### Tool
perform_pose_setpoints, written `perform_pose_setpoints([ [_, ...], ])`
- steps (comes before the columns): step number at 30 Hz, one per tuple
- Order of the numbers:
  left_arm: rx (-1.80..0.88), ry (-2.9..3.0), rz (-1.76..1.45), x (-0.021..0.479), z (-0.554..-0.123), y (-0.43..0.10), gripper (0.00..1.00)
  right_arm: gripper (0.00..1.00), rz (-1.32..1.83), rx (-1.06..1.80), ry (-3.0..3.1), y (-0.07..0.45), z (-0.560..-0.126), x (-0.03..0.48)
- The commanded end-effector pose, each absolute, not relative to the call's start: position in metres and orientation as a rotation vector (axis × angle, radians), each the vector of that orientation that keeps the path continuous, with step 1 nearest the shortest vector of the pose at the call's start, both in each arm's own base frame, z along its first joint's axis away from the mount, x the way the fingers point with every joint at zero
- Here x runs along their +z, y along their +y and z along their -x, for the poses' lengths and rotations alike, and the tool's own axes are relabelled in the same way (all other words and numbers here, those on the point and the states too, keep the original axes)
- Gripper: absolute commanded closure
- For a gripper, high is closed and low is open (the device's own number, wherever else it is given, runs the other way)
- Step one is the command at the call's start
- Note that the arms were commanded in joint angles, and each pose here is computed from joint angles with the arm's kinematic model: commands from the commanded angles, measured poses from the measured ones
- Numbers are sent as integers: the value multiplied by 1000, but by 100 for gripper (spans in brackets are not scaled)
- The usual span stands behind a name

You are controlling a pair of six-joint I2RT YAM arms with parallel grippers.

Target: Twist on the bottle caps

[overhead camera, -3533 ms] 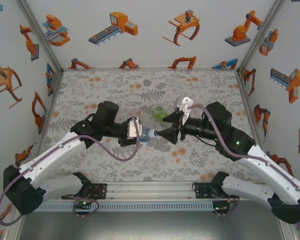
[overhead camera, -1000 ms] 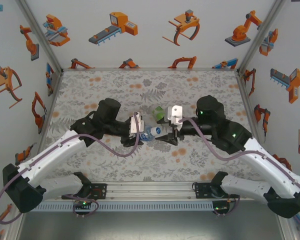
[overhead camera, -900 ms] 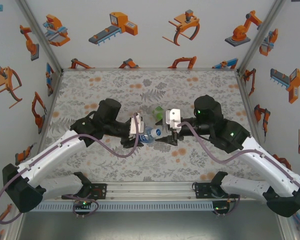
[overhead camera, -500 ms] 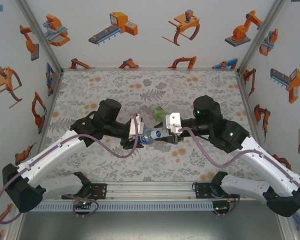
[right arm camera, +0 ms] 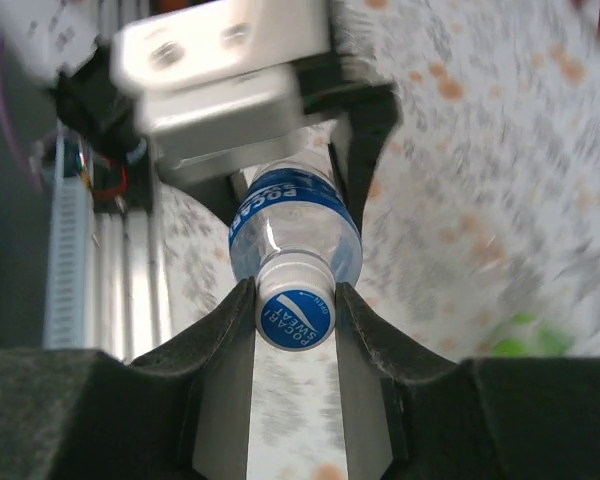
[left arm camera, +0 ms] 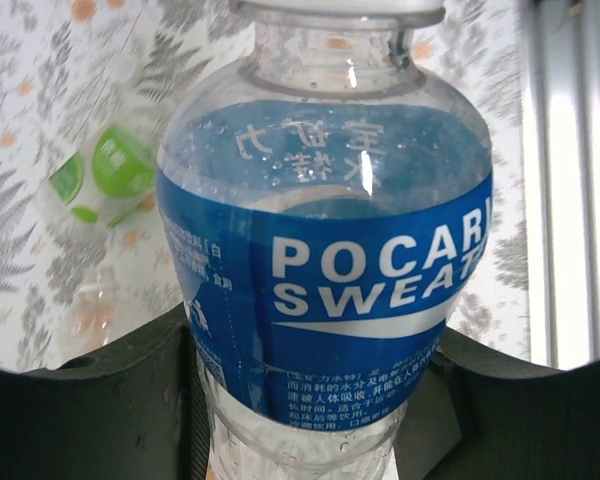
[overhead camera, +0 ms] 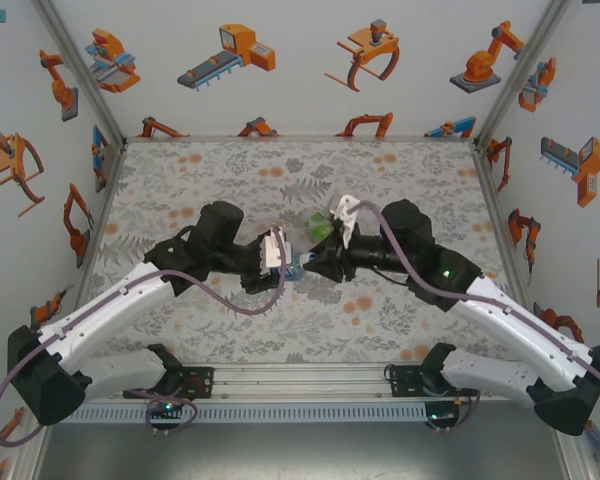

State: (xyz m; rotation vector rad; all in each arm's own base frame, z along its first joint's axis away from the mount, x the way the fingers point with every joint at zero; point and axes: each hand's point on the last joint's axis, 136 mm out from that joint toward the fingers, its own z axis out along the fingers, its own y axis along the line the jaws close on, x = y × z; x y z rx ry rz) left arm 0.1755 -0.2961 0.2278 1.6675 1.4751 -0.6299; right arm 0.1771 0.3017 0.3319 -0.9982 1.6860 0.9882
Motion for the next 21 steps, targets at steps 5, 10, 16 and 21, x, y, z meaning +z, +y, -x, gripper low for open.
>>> perform_pose_setpoints([
  [5,-481,1445,-1492,249,-215,-308,100,100,-372,1205,2160,265,-244,294],
  [10,-442,1459,-1477,248,-223,-308,100,100,-454,1281,2164,272,-247,299],
  [16,-462,1447,-1512,248,-216,-307,100,64,-105,1158,2035,264,-245,339],
  [21,-524,1434,-1559,248,-203,-308,100,40,443,955,1836,265,-224,374],
])
